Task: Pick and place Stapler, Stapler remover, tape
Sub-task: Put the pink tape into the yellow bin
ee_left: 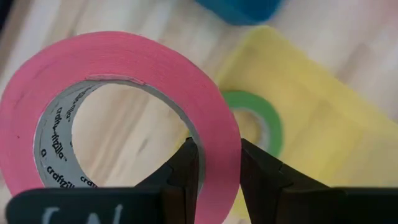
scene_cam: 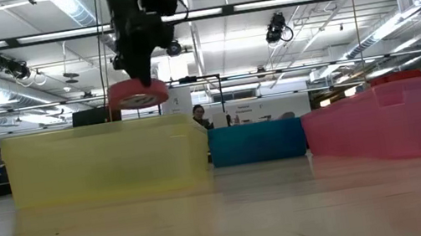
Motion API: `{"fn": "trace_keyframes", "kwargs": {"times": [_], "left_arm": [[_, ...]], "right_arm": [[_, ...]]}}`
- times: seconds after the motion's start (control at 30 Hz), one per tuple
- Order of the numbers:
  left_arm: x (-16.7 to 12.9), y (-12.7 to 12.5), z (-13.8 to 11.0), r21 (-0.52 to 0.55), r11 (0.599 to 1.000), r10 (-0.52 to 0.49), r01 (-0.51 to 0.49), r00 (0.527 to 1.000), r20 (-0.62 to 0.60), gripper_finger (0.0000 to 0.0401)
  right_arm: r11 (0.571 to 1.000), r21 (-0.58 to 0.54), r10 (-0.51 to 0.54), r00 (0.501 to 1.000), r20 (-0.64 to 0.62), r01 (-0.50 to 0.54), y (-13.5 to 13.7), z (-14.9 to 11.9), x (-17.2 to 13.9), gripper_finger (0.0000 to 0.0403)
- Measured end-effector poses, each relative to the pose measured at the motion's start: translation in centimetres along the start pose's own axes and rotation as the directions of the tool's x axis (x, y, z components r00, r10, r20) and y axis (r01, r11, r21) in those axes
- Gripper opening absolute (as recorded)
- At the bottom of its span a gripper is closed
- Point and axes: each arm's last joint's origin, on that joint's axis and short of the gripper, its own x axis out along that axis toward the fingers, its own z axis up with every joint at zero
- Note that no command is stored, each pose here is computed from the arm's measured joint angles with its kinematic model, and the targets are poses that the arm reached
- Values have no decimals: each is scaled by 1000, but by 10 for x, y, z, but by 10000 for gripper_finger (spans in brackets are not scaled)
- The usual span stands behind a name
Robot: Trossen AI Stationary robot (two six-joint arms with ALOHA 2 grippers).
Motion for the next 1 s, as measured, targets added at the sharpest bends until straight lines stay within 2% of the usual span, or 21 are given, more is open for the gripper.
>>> {"fn": "trace_keyframes", "kwargs": {"times": [0.63,0.83,1.0], "left_arm": [[0,-92,-32,208,977,-32,51,995,-91,99],[1,-114,-43,222,973,-35,55,995,-92,99],[17,-125,-54,208,977,-26,50,993,-116,99]], "right_arm": [[998,-61,-2,1000,-20,0,0,-2,0,121],[998,-61,9,1000,-21,-10,0,-2,0,121],[998,-67,9,1000,-21,-10,0,-2,0,121]]}}
